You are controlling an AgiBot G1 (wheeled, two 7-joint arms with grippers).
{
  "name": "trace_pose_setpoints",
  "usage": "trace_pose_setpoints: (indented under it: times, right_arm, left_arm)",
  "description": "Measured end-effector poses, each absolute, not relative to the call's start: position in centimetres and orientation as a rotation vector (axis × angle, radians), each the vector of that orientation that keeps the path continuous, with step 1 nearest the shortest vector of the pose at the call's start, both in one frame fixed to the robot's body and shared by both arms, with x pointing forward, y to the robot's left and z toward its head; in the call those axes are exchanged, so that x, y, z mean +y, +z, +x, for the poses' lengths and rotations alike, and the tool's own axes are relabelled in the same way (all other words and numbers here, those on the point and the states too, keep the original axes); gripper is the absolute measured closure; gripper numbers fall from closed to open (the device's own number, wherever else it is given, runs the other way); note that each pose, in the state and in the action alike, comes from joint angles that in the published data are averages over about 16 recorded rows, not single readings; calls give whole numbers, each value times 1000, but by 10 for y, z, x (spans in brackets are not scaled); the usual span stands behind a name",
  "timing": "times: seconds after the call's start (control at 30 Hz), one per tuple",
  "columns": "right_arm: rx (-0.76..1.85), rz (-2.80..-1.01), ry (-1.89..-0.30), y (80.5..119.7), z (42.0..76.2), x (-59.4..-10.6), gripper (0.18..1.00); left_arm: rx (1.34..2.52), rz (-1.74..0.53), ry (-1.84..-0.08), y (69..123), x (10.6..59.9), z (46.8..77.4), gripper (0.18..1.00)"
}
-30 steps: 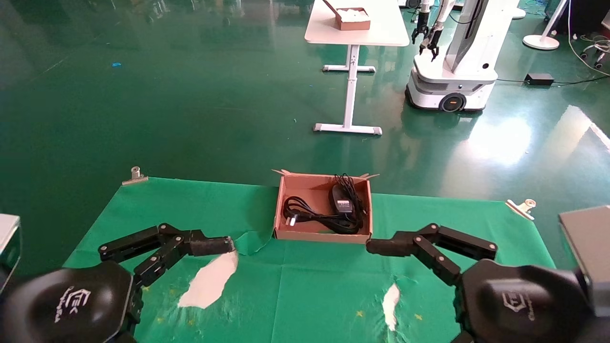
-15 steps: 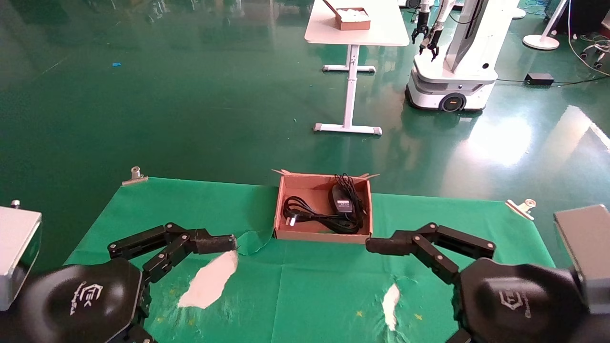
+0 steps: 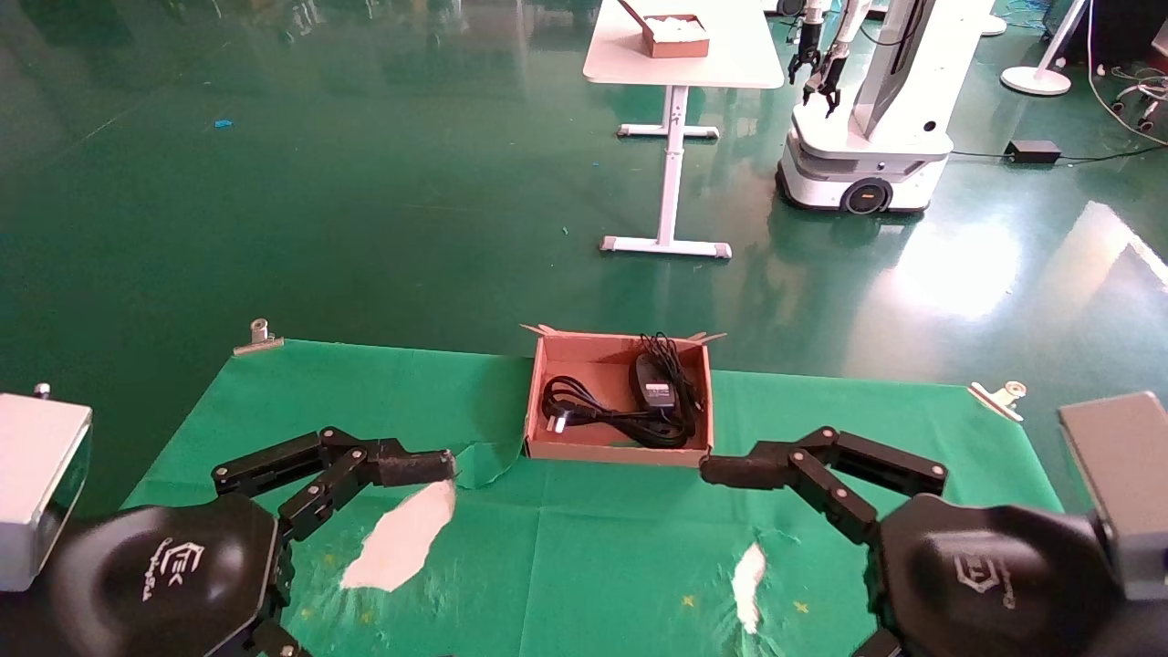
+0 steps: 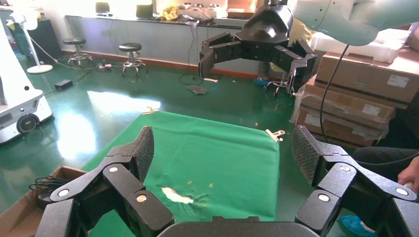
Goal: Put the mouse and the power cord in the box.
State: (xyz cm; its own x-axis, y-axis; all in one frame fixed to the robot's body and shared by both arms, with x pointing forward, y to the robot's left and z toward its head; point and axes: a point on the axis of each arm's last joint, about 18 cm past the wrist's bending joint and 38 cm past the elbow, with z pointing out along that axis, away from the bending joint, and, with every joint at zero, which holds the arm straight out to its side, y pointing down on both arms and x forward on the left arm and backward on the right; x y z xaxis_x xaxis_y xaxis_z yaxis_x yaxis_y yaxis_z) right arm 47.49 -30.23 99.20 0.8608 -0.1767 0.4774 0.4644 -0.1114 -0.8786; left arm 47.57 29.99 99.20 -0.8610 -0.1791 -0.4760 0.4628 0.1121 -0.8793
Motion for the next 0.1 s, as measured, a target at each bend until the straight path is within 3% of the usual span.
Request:
trace_pose_setpoints:
  times: [0.1]
  right_arm:
    - [-231,-1595,-551,992,475,-302,178]
  left_arm:
    - [1925,274,-1799,992,300,476,184]
